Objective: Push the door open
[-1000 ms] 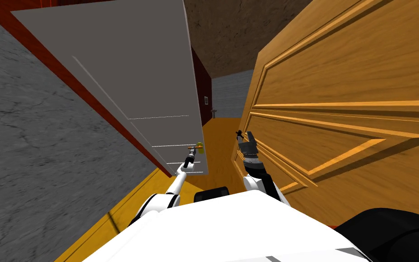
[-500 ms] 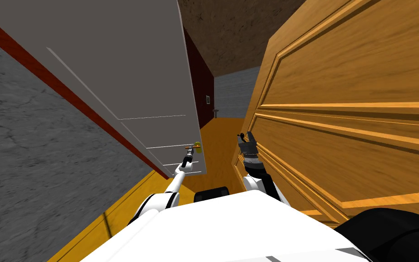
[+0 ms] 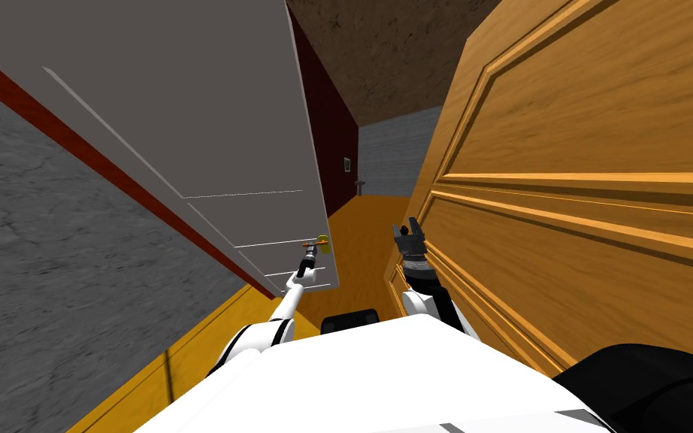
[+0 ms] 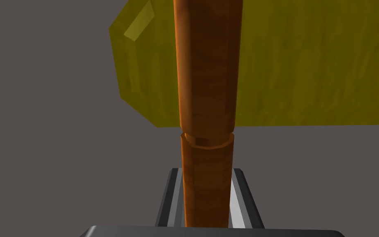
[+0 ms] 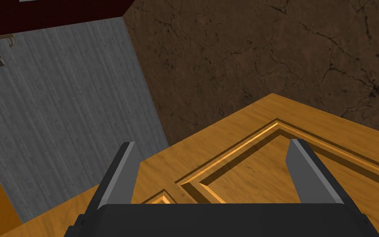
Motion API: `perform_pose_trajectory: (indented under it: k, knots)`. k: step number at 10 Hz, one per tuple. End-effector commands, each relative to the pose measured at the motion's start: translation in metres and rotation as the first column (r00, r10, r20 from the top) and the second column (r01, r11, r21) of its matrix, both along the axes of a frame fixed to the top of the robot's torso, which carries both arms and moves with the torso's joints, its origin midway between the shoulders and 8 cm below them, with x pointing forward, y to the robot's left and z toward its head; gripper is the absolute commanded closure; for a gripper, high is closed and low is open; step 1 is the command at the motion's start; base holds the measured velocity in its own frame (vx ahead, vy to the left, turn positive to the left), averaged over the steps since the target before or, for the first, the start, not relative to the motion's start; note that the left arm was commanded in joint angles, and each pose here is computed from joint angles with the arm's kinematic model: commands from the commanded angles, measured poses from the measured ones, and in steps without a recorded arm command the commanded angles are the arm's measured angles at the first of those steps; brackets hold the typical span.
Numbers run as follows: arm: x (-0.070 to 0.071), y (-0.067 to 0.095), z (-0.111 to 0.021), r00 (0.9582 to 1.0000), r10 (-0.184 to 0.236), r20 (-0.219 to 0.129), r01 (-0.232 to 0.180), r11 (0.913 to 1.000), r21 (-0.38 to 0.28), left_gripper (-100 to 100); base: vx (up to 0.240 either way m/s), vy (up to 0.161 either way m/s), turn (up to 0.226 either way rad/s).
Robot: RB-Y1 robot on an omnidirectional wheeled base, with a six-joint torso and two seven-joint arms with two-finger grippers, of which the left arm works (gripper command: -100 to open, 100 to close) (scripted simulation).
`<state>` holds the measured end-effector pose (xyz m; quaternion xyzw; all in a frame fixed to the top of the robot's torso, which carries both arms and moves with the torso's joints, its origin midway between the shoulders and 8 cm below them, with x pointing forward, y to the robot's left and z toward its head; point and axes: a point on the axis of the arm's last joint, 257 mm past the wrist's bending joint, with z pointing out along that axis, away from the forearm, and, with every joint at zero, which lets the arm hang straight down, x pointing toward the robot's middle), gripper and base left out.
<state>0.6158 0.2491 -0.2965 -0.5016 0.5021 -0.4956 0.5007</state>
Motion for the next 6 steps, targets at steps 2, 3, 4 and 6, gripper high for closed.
perform_pose_trajectory:
  k: [2, 3, 4, 6]
  knots:
    - [0.0003, 0.0047, -0.0007, 0.9999, 0.011, -0.001, -0.011, 0.9999, -0.002, 100, 0.113, -0.071, 0.048]
    - [0.002, 0.0088, 0.0032, 0.9996, 0.028, 0.007, -0.029, 0.9996, 0.006, 100, 0.128, -0.028, 0.134]
    - [0.0024, 0.009, 0.0041, 0.9993, 0.035, 0.009, -0.035, 0.9993, 0.009, 100, 0.192, -0.069, 0.111]
    - [0.0032, 0.0081, 0.0057, 0.9986, 0.051, 0.013, -0.051, 0.9986, 0.015, 100, 0.17, -0.066, 0.12]
